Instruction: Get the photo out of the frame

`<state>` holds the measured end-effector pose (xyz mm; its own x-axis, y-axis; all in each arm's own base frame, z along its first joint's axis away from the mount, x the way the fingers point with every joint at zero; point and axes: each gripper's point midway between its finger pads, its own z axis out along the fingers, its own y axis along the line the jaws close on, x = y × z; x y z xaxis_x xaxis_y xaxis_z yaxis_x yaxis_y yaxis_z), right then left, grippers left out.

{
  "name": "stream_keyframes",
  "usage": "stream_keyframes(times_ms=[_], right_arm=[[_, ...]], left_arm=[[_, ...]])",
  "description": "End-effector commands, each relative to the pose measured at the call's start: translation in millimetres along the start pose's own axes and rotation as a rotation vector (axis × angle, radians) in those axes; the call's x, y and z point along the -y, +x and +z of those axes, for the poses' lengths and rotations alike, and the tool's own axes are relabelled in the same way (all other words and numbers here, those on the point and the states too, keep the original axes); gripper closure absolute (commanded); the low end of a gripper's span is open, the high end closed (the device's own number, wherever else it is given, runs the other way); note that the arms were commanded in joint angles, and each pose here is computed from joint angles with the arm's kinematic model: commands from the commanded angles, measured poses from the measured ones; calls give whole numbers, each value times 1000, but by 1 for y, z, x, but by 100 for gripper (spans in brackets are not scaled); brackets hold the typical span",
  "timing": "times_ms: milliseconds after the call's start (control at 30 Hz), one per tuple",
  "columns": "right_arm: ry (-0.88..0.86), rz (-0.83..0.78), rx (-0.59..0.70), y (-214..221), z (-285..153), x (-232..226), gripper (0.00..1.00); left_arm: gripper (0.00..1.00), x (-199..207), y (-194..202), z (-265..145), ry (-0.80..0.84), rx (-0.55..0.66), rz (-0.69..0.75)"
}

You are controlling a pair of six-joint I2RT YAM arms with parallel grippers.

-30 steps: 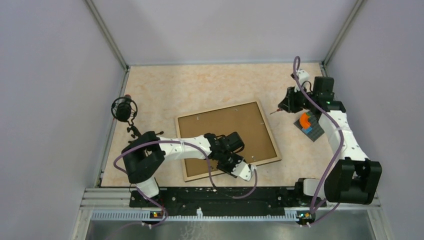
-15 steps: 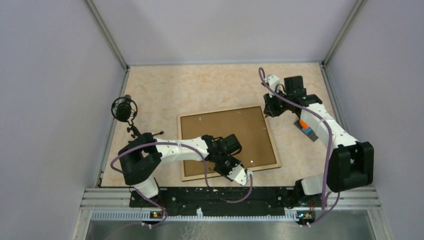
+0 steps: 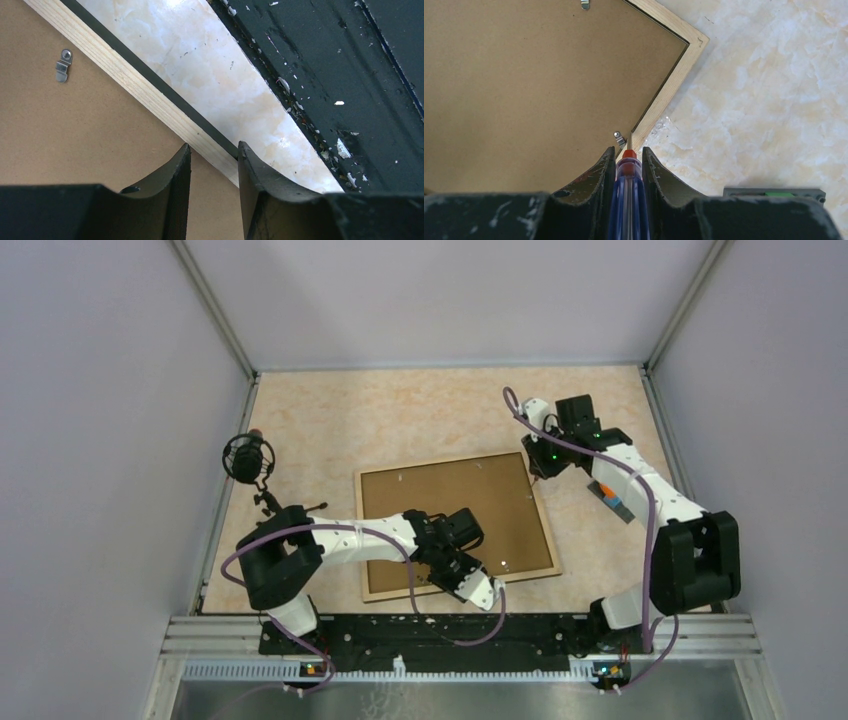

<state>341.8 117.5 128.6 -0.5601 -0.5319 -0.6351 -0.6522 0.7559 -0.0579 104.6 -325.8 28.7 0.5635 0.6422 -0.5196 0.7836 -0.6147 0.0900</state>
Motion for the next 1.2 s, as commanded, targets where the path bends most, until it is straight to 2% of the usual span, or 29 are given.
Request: stream_keyframes(times_ms=[0, 600, 1167], right_arm=[[7, -34, -11, 0, 4, -2, 100], [-19, -77, -85, 19, 7, -18, 100], [-112, -58, -80, 20, 3, -44, 100]], left_arm=[[80, 37, 32, 15, 134, -101, -28], [80, 36, 33, 16, 128, -107, -32], [79, 34, 34, 15, 123, -113, -30]])
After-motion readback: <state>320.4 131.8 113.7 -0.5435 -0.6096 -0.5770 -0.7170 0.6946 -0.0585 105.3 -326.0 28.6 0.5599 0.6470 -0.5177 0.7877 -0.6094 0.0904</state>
